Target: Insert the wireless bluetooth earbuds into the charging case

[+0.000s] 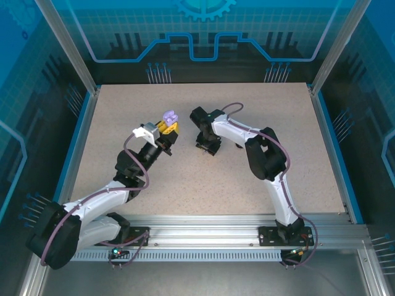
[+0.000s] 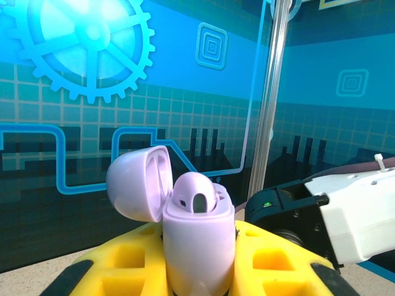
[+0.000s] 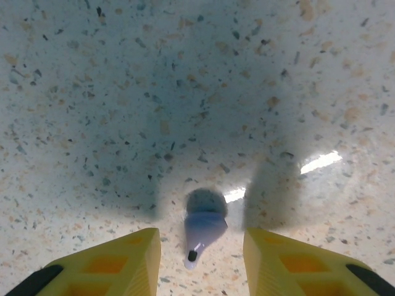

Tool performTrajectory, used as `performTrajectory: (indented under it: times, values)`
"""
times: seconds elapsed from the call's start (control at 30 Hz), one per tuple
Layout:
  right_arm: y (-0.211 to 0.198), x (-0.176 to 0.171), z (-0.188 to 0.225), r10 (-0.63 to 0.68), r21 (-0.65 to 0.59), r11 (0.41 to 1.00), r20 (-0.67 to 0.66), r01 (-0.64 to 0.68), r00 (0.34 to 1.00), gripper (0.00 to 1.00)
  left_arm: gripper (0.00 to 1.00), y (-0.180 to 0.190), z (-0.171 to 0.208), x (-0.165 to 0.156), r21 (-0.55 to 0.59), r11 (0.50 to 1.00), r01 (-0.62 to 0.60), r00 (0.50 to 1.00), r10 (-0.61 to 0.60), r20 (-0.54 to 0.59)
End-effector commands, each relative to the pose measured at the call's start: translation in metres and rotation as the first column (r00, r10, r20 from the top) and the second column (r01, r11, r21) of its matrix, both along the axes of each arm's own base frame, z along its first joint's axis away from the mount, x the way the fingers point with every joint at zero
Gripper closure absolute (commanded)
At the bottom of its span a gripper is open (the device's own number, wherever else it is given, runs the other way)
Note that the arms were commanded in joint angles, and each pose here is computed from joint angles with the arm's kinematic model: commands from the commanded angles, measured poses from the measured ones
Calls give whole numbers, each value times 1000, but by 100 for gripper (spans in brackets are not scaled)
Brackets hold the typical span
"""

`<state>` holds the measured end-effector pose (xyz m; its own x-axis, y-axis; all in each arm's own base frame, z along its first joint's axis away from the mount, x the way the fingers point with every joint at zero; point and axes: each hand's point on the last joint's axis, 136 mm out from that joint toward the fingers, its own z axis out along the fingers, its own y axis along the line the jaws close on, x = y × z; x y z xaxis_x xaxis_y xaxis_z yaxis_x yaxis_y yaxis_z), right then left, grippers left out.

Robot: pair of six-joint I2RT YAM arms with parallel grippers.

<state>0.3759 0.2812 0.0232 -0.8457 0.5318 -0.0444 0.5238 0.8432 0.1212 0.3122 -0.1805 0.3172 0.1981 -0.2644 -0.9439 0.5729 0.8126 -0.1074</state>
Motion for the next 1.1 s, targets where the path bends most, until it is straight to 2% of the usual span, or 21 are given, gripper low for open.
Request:
performTrajectory:
  times: [0.0,0.73,0.97,1.07]
  values:
    - [-5,-1,-6,-16,-43,999,-21,15,1000,61,100,9,13,-5,-42,999,-17,999,18,40]
    - [-9,5,-13,34,-51,998,-18,-35,999,76,100,4,13,-1,-26,1000,-2,999,3,35]
    - [-5,12,0,92,-28,996,72,-90,993,77,100,2,14,0,-20,1000,7,999,-6,33]
    - [-6,15,12,113,-31,993,119,-110,986,81,100,0,14,0,-15,1000,13,999,-12,31]
